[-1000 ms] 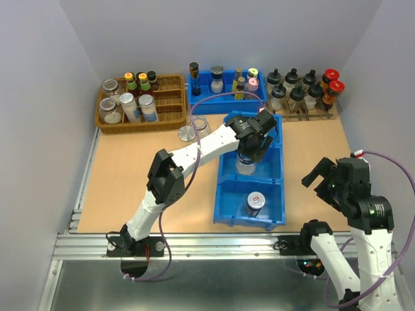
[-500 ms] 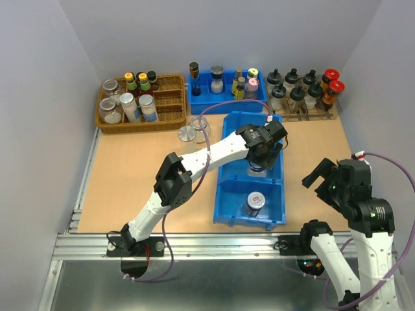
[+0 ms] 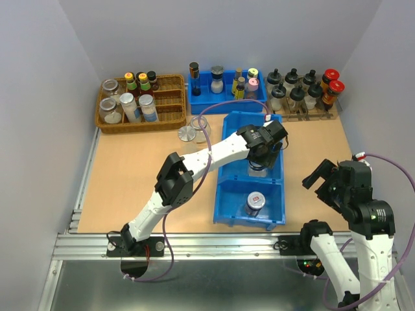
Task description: Organize the condiment bottles
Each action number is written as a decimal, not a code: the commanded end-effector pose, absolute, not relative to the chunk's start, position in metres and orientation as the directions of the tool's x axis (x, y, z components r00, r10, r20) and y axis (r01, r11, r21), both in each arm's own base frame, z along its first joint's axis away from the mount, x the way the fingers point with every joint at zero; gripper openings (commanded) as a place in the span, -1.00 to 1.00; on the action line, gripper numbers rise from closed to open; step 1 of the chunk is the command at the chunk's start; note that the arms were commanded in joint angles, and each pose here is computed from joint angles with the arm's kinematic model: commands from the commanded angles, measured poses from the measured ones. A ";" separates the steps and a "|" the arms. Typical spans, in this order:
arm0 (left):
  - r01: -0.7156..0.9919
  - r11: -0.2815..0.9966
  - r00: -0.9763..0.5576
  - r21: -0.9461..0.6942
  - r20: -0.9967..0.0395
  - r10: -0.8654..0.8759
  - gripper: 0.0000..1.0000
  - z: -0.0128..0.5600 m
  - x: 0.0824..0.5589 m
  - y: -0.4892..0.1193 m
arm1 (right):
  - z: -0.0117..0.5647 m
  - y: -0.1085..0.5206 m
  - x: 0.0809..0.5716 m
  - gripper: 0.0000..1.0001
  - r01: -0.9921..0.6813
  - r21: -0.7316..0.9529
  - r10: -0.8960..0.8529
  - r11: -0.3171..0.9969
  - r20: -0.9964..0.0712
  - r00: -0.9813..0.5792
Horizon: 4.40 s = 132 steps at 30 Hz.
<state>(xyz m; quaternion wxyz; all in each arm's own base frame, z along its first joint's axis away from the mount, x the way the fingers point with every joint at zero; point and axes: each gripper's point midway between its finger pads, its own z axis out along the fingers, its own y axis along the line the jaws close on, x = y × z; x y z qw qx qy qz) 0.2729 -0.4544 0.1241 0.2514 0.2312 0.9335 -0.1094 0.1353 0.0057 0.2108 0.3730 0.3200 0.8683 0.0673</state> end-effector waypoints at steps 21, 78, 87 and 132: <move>0.234 0.971 -0.666 -0.055 -0.737 0.119 0.97 0.285 0.273 -0.305 | 0.199 0.005 0.137 1.00 0.505 0.324 0.587 0.800 -0.596 -0.548; 0.267 0.964 -0.758 0.006 -0.615 0.215 0.59 0.138 0.390 -0.192 | 0.194 0.009 0.146 1.00 0.495 0.322 0.581 0.807 -0.579 -0.572; 0.246 0.969 -0.791 -0.013 -0.580 0.193 -1.00 0.145 0.368 -0.184 | 0.193 0.009 0.148 1.00 0.499 0.323 0.585 0.804 -0.577 -0.570; 0.651 0.747 -0.477 -0.132 -0.837 0.268 -1.00 0.231 0.392 -0.485 | 0.185 0.018 0.141 1.00 0.474 0.349 0.586 0.809 -0.548 -0.597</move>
